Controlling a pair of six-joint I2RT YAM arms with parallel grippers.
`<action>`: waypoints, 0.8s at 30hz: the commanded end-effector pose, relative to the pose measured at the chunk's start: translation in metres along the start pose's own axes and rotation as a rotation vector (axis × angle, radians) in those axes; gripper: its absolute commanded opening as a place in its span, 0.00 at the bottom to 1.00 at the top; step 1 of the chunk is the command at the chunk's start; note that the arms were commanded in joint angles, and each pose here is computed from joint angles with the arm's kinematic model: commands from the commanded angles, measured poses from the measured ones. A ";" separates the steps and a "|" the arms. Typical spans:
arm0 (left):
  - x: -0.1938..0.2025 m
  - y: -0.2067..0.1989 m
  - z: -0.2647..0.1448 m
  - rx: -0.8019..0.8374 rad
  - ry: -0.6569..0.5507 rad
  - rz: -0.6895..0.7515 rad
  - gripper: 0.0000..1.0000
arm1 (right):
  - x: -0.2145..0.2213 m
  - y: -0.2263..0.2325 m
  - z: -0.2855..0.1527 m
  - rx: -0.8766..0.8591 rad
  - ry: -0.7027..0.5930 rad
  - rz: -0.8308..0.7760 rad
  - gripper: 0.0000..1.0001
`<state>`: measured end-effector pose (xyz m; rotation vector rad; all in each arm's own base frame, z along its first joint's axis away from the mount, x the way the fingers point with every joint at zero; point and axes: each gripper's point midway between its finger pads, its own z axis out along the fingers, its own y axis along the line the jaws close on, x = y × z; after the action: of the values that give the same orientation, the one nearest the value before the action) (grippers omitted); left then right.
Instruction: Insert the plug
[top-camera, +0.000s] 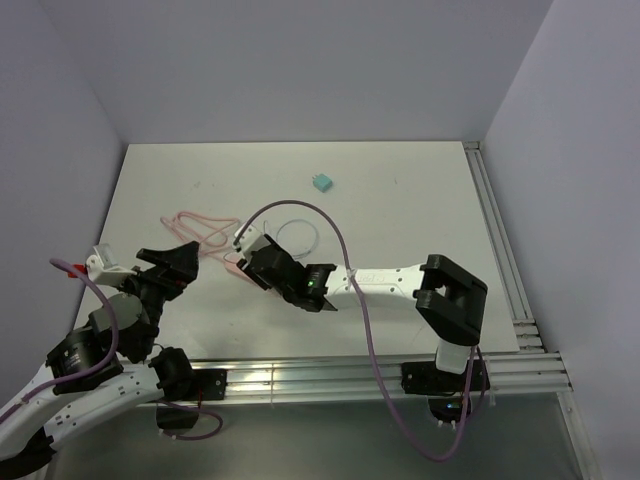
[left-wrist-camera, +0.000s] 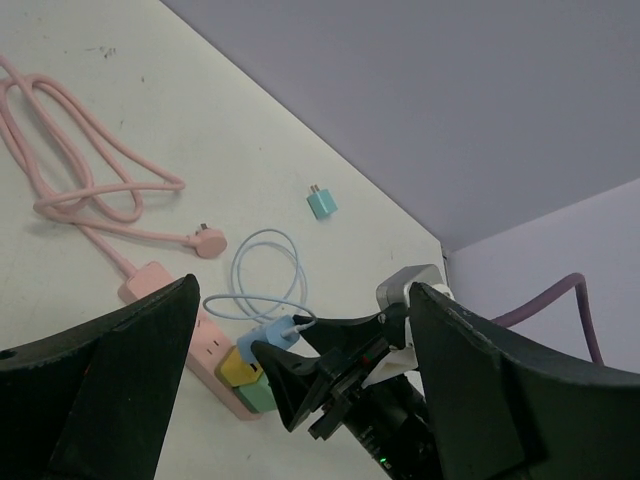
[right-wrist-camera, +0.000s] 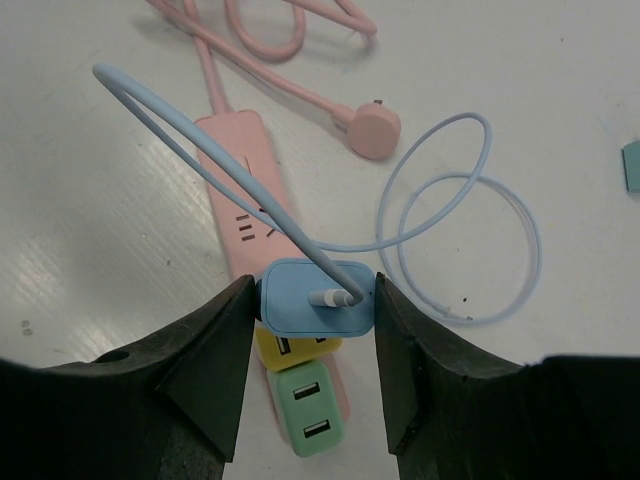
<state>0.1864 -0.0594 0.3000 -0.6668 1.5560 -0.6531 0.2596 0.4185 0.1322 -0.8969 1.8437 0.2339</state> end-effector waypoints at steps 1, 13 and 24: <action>-0.009 -0.006 -0.001 0.015 -0.020 -0.005 0.91 | -0.027 -0.001 -0.003 0.043 -0.088 -0.002 0.00; -0.011 -0.009 -0.001 0.028 -0.020 0.005 0.91 | -0.007 0.019 0.010 -0.022 -0.058 -0.091 0.00; -0.014 -0.012 -0.004 0.052 -0.021 -0.009 0.90 | 0.012 0.025 0.014 -0.059 -0.061 -0.145 0.00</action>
<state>0.1854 -0.0571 0.3083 -0.6504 1.5296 -0.6652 0.2552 0.4360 0.1185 -1.0063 1.7317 0.2169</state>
